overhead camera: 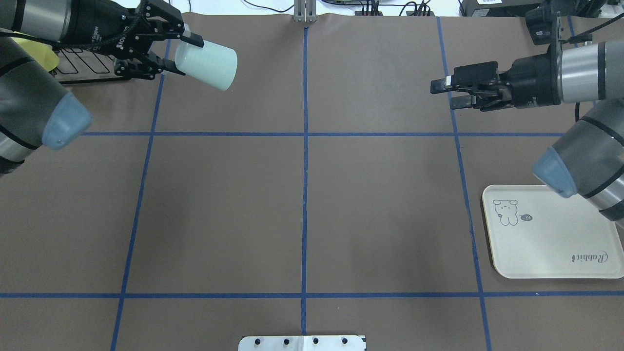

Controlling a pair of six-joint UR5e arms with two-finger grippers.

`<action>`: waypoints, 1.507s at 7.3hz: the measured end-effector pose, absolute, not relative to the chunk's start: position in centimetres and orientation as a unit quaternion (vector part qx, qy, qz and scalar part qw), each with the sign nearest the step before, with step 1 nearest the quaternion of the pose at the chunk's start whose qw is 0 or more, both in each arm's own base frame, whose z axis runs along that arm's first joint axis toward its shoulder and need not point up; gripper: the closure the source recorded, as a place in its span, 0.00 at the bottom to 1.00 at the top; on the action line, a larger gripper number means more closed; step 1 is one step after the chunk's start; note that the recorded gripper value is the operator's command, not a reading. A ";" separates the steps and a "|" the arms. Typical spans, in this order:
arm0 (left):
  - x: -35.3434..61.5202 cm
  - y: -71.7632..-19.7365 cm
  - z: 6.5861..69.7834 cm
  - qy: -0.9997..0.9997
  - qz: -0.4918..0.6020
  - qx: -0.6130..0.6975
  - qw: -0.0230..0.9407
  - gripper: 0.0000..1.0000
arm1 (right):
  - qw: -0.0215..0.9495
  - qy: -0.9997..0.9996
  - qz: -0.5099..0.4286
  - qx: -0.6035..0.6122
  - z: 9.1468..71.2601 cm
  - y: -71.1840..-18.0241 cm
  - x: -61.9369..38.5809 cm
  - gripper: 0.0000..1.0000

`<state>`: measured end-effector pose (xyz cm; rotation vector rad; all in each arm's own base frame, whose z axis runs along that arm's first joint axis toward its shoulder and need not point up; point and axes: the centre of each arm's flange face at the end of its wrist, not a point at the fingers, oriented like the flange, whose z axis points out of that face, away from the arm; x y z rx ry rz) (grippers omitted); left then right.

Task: Left arm grabs green cup and hands to right arm on tray

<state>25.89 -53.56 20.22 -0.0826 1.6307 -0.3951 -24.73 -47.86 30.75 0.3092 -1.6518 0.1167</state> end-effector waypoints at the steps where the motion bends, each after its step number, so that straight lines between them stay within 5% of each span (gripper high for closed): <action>1: 26.6 -51.8 19.0 0.735 -0.171 -0.057 0.654 1.00 | 0.635 -0.758 0.060 0.136 30.1 -46.4 -26.3 0.00; 7: 29.8 -44.2 13.8 0.762 -0.133 -0.134 0.619 1.00 | 0.444 -0.885 0.113 0.088 21.4 -41.6 -32.7 0.00; 11: 29.5 -42.6 12.2 0.789 -0.138 -0.150 0.580 1.00 | 0.319 -0.932 0.161 0.064 20.7 -35.9 -36.9 0.00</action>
